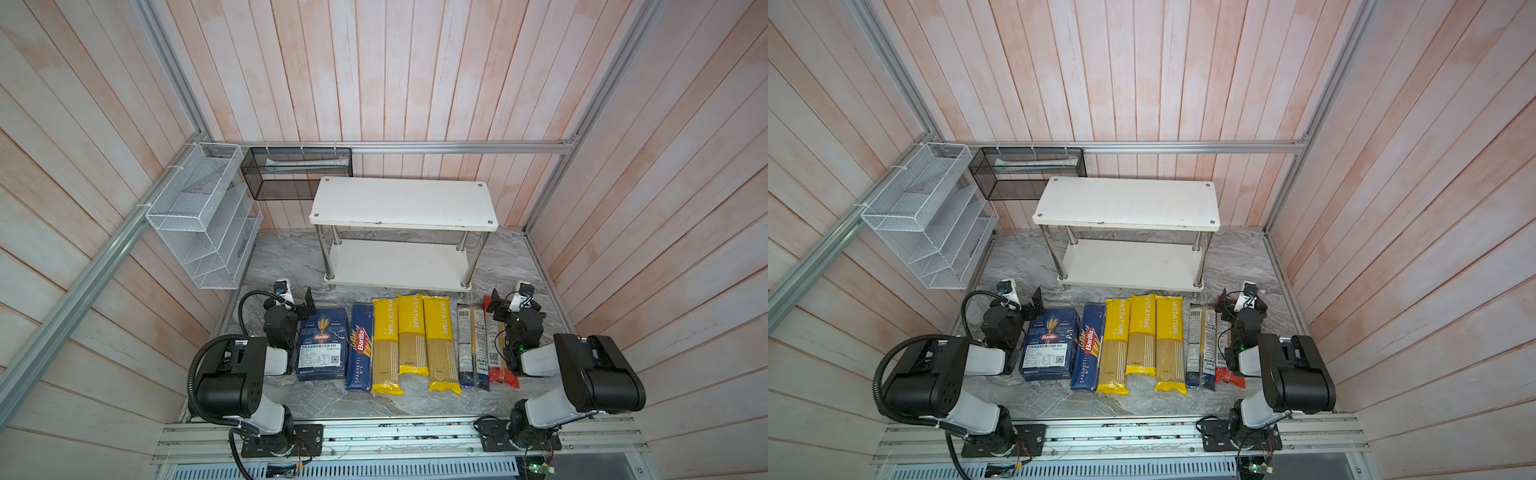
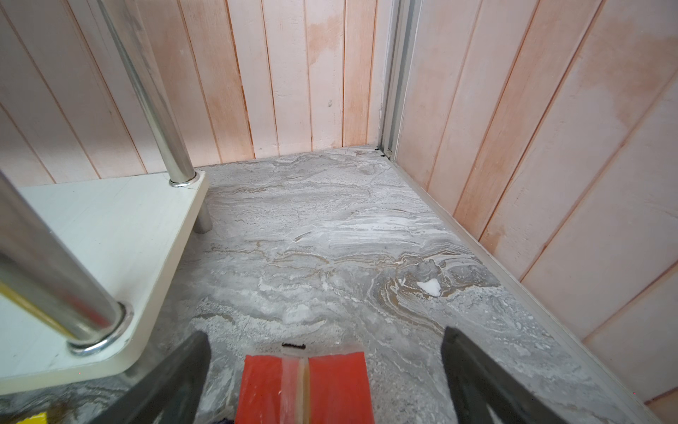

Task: Arrange pasta packages on shelves
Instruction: Rotate the pasta bag at the middle-right of the table, then pick up the pasta bag from the middle-right of the table.

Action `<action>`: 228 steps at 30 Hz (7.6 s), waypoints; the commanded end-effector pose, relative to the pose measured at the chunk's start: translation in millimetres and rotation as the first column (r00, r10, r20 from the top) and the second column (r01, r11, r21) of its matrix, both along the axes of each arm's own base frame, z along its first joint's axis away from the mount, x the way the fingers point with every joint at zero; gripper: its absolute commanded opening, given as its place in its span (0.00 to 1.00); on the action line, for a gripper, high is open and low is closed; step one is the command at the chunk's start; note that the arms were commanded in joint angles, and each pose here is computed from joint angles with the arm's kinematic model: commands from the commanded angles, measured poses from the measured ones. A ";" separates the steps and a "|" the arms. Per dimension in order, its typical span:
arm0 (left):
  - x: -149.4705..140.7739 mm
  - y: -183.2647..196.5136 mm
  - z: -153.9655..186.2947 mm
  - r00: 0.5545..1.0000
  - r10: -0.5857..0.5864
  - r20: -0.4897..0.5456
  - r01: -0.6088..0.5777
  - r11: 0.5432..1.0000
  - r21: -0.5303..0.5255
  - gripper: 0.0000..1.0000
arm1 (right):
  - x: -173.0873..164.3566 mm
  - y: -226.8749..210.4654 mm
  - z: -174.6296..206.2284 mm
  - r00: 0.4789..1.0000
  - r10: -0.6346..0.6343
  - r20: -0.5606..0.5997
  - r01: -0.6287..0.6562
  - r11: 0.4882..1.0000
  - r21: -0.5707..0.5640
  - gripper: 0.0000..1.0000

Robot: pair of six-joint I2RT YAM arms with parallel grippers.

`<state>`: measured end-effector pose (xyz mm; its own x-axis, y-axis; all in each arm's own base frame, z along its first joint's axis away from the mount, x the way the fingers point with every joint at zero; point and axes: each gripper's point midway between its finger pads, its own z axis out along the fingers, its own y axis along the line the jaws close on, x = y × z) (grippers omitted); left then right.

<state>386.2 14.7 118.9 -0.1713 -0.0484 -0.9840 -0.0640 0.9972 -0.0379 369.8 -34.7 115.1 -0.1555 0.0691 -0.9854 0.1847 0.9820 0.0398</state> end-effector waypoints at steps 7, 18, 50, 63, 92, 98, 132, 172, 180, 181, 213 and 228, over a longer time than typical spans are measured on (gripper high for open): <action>2.8 -0.6 8.8 1.000 -0.006 0.027 0.006 1.000 0.015 1.00 | 4.5 1.1 9.9 1.000 0.007 0.024 -0.007 1.000 -0.008 0.98; 9.0 -3.8 18.7 1.000 -0.025 0.000 0.025 1.000 0.018 1.00 | 5.1 1.1 13.7 0.999 0.007 0.040 -0.007 1.000 -0.002 0.93; -71.4 -117.7 70.2 0.865 -0.501 0.011 0.497 0.855 -0.150 1.00 | -86.4 105.8 -0.2 0.752 0.160 -0.640 -0.005 0.971 0.238 0.82; -80.8 -130.6 67.4 0.814 -0.580 0.029 0.578 0.804 -0.138 1.00 | -93.9 112.4 -43.7 0.647 0.169 -0.744 0.032 0.968 0.248 0.84; -82.0 -127.5 67.0 0.818 -0.575 0.035 0.573 0.806 -0.147 1.00 | -104.9 106.0 -83.1 0.531 0.088 -0.843 0.094 0.982 0.162 0.80; -81.2 -127.6 67.0 0.817 -0.576 0.034 0.574 0.806 -0.148 1.00 | -99.1 120.4 -82.6 0.550 0.158 -0.820 0.055 0.973 0.224 0.81; -81.1 -125.6 67.1 0.821 -0.570 0.036 0.568 0.809 -0.152 1.00 | -101.4 126.1 -87.7 0.493 0.097 -0.865 -0.080 0.995 0.065 0.94; -80.5 -122.2 66.6 0.828 -0.559 0.038 0.557 0.814 -0.162 1.00 | -118.7 117.6 -107.6 0.464 0.085 -0.882 0.040 0.992 0.117 0.91; -82.0 -121.6 67.6 0.828 -0.559 0.045 0.558 0.814 -0.160 1.00 | -126.0 111.2 -119.9 0.427 0.025 -0.904 0.042 0.998 0.048 0.86; -82.0 -121.8 67.6 0.828 -0.559 0.045 0.559 0.814 -0.160 1.00 | -127.4 110.9 -120.8 0.426 0.026 -0.904 0.043 0.998 0.049 0.86; -80.7 -117.8 67.7 0.841 -0.538 0.047 0.538 0.826 -0.165 1.00 | -121.1 103.9 -104.2 0.541 0.014 -0.841 0.080 0.994 0.068 0.39; -80.6 -118.0 67.8 0.841 -0.539 0.046 0.538 0.827 -0.164 1.00 | -114.0 102.7 -84.2 0.622 0.035 -0.782 0.091 0.989 0.116 0.30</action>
<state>307.1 -104.1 185.7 -0.2342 -0.1031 -0.9667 0.4795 0.8527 -0.2071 256.3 73.6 27.5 -0.8705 0.1831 -0.4569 0.2098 0.9777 -0.0078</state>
